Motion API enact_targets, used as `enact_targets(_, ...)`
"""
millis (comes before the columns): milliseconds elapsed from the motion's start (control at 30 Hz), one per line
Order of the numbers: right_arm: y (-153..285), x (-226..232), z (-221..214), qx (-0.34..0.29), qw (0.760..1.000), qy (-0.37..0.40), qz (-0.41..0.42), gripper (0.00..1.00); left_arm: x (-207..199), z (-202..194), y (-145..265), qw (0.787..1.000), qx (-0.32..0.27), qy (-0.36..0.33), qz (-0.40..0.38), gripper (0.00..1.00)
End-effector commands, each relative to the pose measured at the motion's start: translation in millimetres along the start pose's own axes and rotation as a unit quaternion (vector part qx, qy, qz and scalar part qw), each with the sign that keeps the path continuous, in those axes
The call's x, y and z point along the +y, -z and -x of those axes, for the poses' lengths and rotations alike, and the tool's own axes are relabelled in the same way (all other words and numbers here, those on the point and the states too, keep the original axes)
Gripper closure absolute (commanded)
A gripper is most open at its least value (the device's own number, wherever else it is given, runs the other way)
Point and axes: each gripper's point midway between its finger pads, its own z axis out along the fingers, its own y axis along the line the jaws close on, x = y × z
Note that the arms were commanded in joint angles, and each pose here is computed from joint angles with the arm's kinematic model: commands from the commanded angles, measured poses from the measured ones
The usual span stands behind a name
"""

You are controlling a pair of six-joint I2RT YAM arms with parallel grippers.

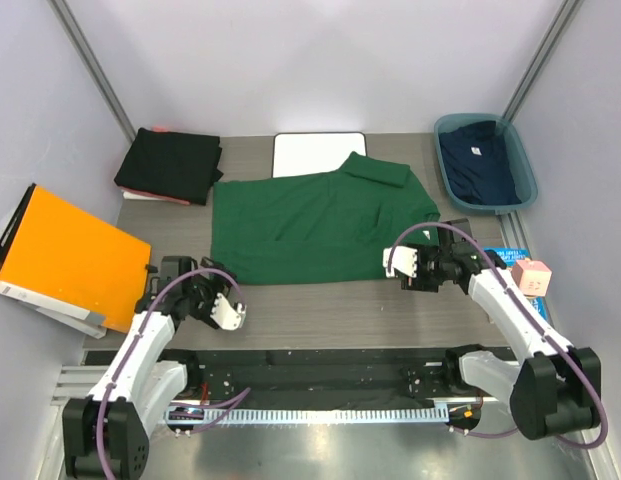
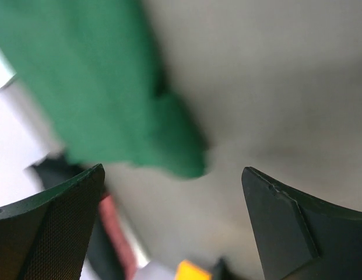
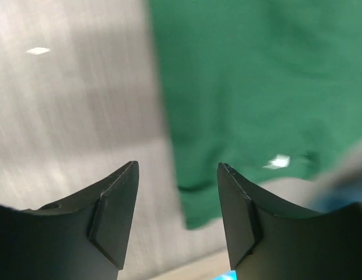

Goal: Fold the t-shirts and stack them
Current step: Fold the flattened tshirt in 1/3 of the way

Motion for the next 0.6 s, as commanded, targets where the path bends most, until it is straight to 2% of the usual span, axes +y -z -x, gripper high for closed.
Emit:
enact_targets(0,-11,11,-1,-0.008,0.999,0.004,0.039,0.40,-28,19,-8,0.997,-0.052,-0.025,-0.055,0.00)
enact_targets(333,-40,-9,-12,-0.003,1.000,-0.013,0.010,0.43,-12,-12,-24,0.999,0.002,0.004,-0.040,0.00)
enact_targets(367,-42,-8,-14,-0.002,1.000,-0.011,0.012,0.43,-12,-14,-25,0.999,0.005,0.006,-0.043,0.02)
enact_targets(400,-43,-6,-15,-0.001,1.000,-0.011,0.013,0.43,-14,-15,-27,0.999,0.004,0.007,-0.047,0.10)
enact_targets(433,-43,-5,-16,-0.001,1.000,-0.012,0.015,0.43,-11,-16,-28,0.999,0.006,0.006,-0.044,0.13)
enact_targets(567,-30,-4,-6,-0.006,0.999,-0.020,0.031,0.39,-10,-19,-29,0.999,0.008,0.007,-0.048,0.16)
